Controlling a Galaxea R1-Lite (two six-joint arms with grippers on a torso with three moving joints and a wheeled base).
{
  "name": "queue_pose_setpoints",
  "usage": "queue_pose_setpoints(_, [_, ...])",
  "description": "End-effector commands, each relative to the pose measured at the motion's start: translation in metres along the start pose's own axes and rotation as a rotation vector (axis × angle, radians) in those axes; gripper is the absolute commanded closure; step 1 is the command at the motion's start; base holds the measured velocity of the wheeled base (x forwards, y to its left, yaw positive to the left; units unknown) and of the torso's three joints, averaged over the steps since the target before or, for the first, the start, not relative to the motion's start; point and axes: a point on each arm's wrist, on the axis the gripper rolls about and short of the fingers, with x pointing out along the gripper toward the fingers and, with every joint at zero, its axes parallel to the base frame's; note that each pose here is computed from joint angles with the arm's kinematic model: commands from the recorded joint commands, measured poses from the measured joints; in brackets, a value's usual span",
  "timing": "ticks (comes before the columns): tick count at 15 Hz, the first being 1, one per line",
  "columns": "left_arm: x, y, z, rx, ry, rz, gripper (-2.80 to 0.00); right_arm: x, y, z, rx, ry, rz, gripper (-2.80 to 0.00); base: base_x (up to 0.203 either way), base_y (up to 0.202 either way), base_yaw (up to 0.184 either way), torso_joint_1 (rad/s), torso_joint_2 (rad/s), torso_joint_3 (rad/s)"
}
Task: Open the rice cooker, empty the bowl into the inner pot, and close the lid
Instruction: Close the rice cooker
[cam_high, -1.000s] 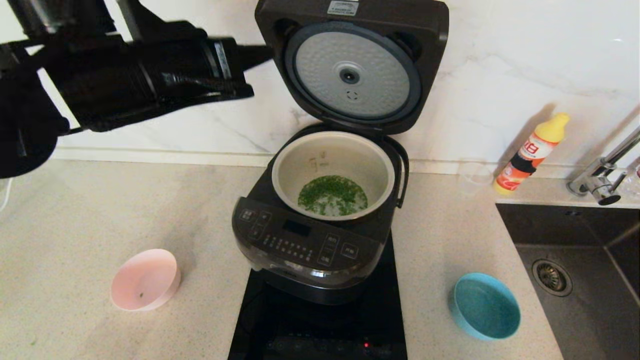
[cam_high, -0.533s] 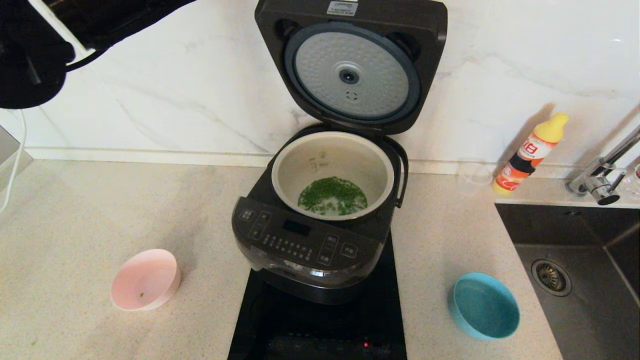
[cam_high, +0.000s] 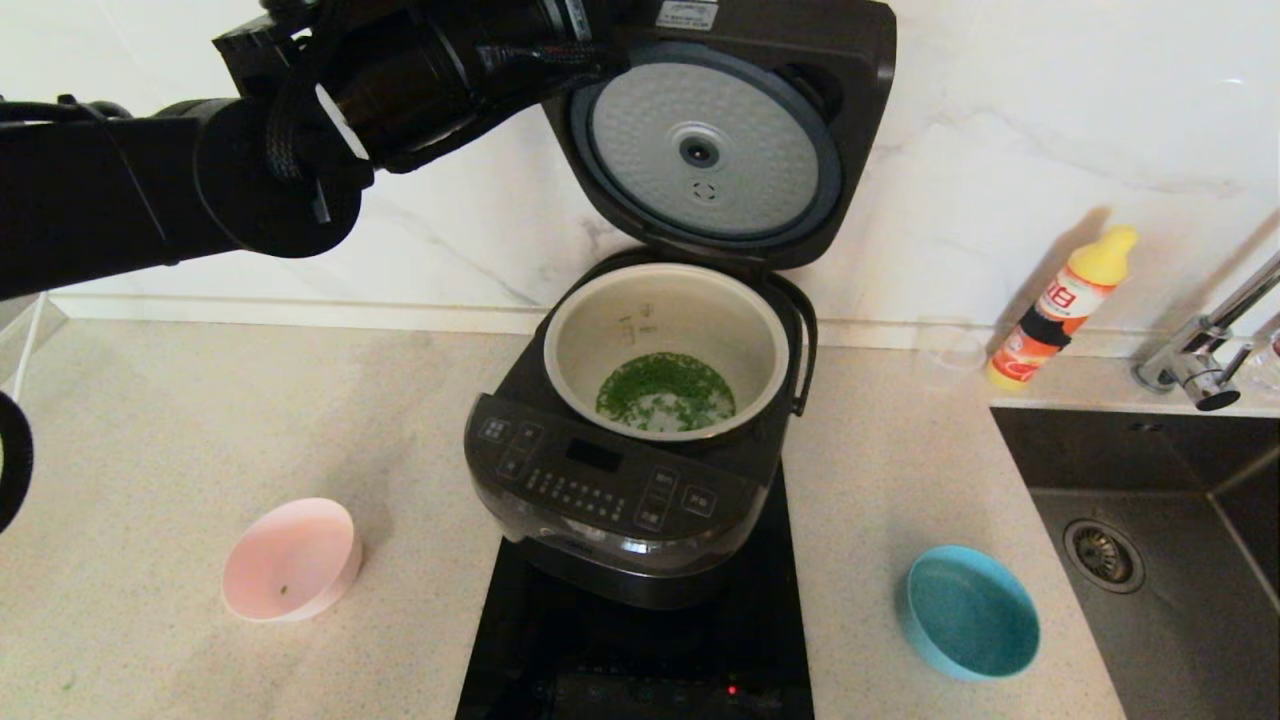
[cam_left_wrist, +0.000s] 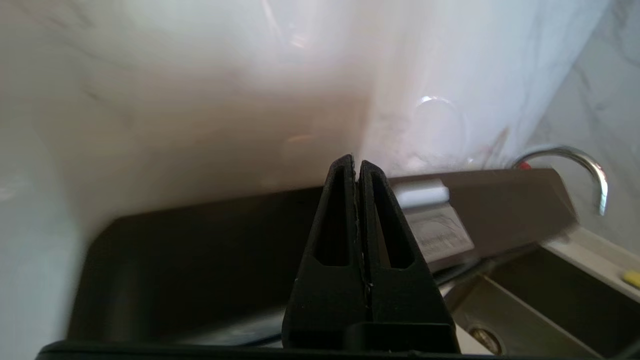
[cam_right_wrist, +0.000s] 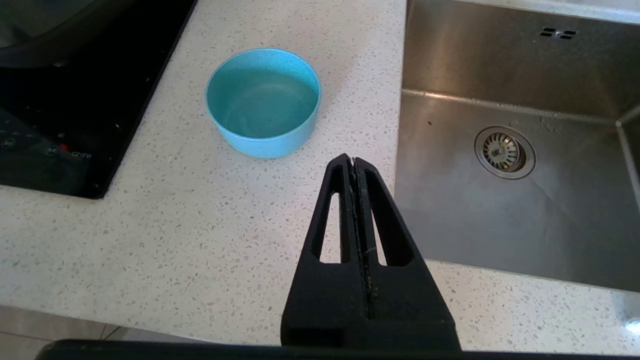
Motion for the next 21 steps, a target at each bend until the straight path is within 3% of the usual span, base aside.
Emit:
queue_pose_setpoints(1, [0.003,0.001,-0.008,-0.005,0.017,0.002,0.00,0.000,0.000,0.000,0.000,0.002,0.001,0.00,0.000,0.000,0.000,0.000,0.00,0.000])
queue_pose_setpoints(3, [0.000,0.000,-0.004,-0.001,0.023,0.006,0.00,0.000,0.000,0.000,0.000,0.002,0.001,0.00,0.000,0.000,0.000,0.000,0.00,0.000])
queue_pose_setpoints(8, [-0.029,-0.011,0.028,-0.026,0.121,0.014,0.00,0.000,0.000,0.000,0.000,0.002,0.001,0.00,0.000,0.000,0.000,0.000,0.00,0.000])
queue_pose_setpoints(10, [-0.043,-0.016,0.026,-0.047,0.203,0.016,0.00,0.000,0.000,0.000,0.000,0.002,0.001,0.00,0.000,0.000,0.000,0.000,0.00,0.000])
queue_pose_setpoints(12, [-0.054,-0.019,0.020,-0.030,0.265,0.018,0.00,0.000,0.000,0.000,0.000,0.002,0.001,0.00,0.000,0.000,0.000,0.000,0.00,0.000])
queue_pose_setpoints(14, [-0.058,-0.021,0.032,-0.012,0.223,0.039,0.00,0.000,0.000,0.000,0.000,0.002,0.001,0.00,0.000,0.000,0.000,0.000,0.00,0.000])
queue_pose_setpoints(19, [-0.040,-0.012,0.058,0.059,-0.002,0.080,0.00,0.000,0.000,0.000,0.000,0.002,0.001,0.00,0.000,0.000,0.000,0.000,0.00,0.000])
queue_pose_setpoints(21, [-0.025,-0.005,0.045,0.054,-0.006,0.081,0.00,0.000,0.000,0.000,0.000,0.002,0.001,0.00,0.000,0.000,0.000,0.000,0.00,0.000])
